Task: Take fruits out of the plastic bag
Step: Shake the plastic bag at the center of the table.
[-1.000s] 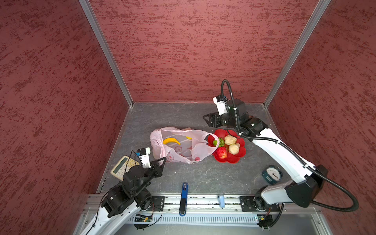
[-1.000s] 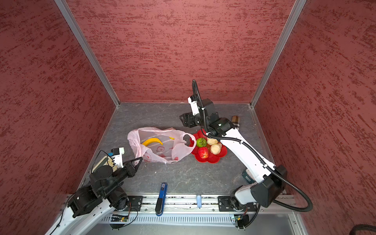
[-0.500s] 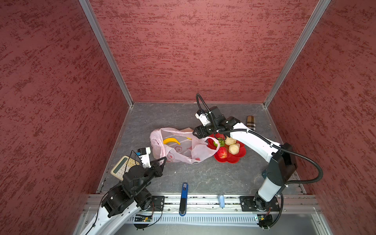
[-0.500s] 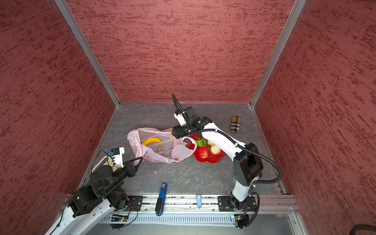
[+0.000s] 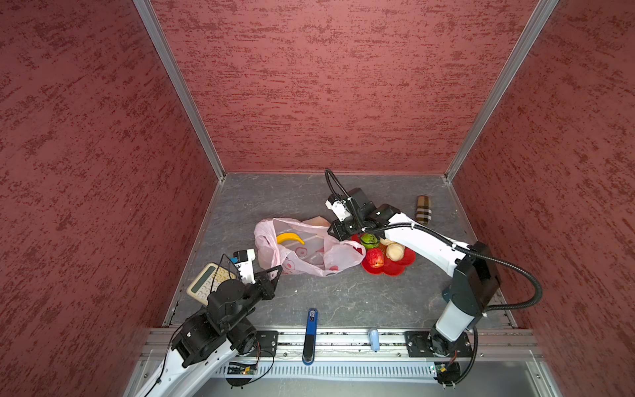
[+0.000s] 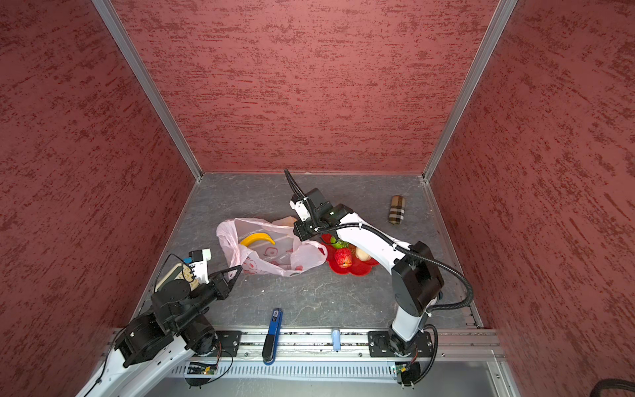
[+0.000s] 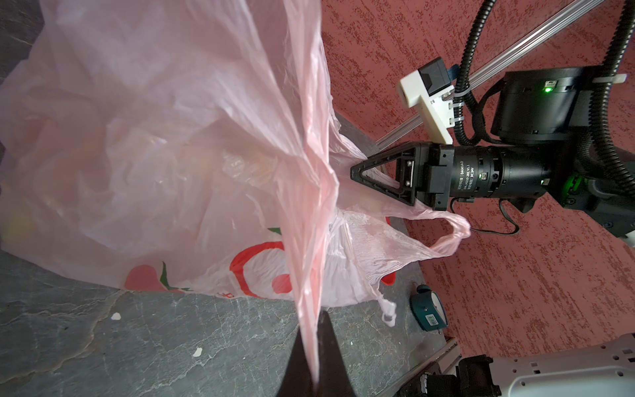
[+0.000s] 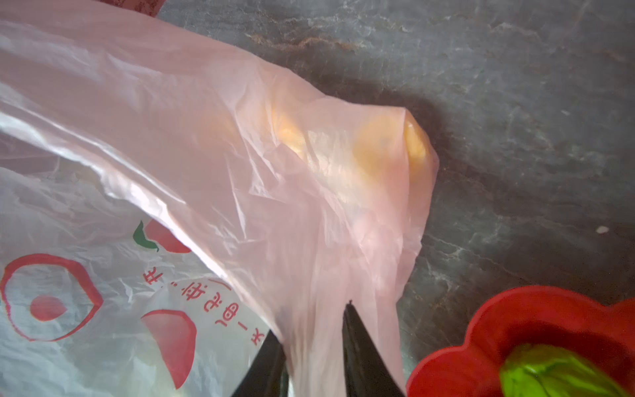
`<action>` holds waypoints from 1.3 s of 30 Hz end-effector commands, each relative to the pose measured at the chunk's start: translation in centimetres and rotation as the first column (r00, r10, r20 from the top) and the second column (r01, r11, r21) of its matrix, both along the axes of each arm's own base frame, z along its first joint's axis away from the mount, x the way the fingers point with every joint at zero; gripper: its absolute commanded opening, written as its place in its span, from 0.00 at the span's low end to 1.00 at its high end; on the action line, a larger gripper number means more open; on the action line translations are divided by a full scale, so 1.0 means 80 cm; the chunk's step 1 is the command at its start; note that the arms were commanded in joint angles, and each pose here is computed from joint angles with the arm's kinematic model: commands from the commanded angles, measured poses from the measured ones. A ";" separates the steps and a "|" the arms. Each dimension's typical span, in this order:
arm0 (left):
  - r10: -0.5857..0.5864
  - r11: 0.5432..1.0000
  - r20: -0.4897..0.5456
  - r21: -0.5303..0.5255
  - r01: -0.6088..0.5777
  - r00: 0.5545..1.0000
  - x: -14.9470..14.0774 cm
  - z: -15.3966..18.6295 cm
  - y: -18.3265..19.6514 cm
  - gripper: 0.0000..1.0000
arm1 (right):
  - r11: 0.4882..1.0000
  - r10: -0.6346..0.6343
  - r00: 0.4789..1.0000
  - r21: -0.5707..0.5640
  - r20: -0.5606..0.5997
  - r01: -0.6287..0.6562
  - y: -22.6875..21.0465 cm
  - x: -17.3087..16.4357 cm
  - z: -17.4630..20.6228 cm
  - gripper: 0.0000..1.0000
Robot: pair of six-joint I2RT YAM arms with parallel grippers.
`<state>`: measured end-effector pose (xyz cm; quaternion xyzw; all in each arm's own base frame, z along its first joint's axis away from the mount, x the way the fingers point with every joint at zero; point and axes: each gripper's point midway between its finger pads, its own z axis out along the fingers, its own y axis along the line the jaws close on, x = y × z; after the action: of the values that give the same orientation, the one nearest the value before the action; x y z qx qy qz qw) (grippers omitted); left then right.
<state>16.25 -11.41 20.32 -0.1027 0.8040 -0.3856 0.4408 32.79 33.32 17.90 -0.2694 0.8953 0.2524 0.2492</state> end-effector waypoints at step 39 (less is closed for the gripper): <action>0.003 1.000 0.000 0.001 -0.003 1.000 -0.017 0.000 0.015 0.00 | 0.995 0.075 0.991 0.058 0.111 -0.082 0.019 -0.047 0.097 0.00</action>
<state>15.23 -10.59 19.63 -0.1084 0.8063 -0.3860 0.4348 28.77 37.14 23.94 -0.3258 0.8596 0.2974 0.2580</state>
